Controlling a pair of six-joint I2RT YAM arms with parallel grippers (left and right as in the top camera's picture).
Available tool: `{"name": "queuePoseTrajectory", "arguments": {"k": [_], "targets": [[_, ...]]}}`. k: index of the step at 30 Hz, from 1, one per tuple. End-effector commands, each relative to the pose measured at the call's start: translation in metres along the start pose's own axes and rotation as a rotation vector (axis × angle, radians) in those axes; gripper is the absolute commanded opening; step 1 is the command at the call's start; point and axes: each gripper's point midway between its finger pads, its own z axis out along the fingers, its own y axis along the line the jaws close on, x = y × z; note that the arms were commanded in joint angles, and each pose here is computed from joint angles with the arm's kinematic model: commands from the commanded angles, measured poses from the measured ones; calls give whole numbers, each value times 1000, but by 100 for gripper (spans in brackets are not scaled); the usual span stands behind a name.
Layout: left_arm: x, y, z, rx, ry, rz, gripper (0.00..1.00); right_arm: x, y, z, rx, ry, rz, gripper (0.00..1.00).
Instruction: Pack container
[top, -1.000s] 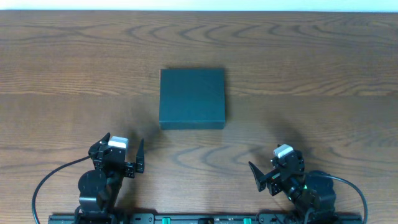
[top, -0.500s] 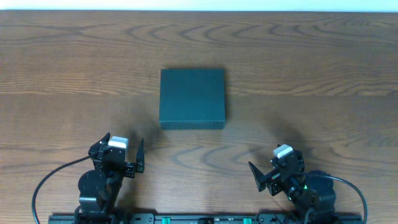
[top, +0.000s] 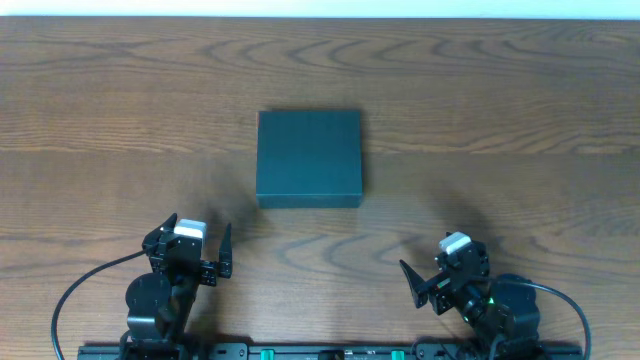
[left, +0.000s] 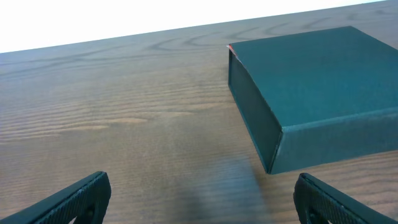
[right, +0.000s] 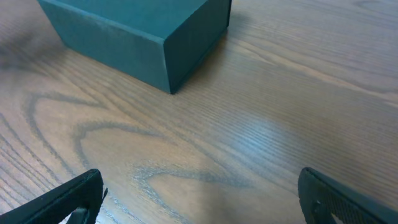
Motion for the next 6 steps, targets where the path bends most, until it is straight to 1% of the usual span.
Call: {"name": "queuePoseTrajectory", "arguments": {"k": [1,6], "targets": [[8,-2,3,8,14,16,95,-1,4,0,-17,-9,-19,99],[8,-2,3,8,14,16,95,-1,4,0,-17,-9,-19,99]]}}
